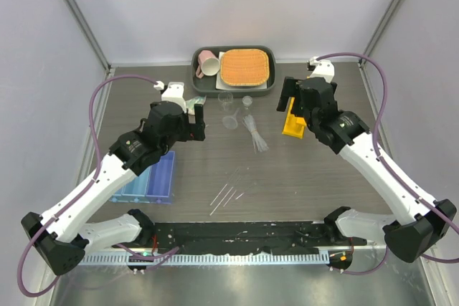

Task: Organize the chemistry lab equipment

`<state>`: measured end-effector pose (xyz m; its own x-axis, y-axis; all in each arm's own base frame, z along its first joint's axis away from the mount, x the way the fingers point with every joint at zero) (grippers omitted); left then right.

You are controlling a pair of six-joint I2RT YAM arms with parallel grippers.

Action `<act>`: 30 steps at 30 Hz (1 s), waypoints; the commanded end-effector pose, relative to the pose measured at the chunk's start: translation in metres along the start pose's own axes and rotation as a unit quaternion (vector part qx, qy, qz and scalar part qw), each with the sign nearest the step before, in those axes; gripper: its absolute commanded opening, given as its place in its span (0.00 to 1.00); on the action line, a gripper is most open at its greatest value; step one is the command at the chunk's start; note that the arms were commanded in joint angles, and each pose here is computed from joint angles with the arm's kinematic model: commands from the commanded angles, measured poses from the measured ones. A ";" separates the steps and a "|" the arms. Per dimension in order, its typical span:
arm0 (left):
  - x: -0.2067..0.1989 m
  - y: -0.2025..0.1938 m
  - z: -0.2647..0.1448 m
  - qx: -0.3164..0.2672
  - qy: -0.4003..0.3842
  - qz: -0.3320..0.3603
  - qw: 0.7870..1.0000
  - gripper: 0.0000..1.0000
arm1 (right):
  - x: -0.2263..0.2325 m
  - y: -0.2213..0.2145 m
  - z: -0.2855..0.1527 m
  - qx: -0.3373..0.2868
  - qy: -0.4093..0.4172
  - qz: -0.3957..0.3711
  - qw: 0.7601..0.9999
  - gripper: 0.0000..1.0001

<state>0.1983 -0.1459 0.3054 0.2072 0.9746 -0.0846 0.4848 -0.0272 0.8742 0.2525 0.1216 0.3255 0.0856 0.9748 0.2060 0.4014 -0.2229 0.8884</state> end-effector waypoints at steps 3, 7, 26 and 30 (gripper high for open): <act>-0.002 0.009 -0.005 -0.021 -0.013 -0.002 1.000 1.00 | -0.003 0.006 -0.003 -0.022 -0.020 0.016 0.999 1.00; -0.003 0.011 -0.009 -0.024 -0.025 0.000 0.999 1.00 | -0.006 0.009 -0.010 -0.032 -0.012 0.018 0.999 1.00; -0.068 -0.040 0.002 0.071 -0.048 0.141 0.986 1.00 | -0.010 -0.001 -0.024 0.006 0.025 -0.010 1.000 0.99; -0.091 -0.067 0.007 0.102 -0.047 0.168 0.979 1.00 | -0.007 -0.019 -0.015 0.058 0.041 -0.041 0.997 1.00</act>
<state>0.1594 -0.2197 0.2613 0.4868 0.8678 0.0997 0.5220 -0.3805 0.7633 0.2312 0.1107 0.3272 0.0800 0.9749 0.2078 0.4239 -0.2219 0.8781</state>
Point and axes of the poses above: each gripper's point midway between its finger pads, its own z axis out along the fingers, its own x axis along the line the jaws close on, y = z × x, the point moved 9 cm from there along -z, back along the fingers, and after that the axes turned 4 degrees about z, right-handed, at the moved point
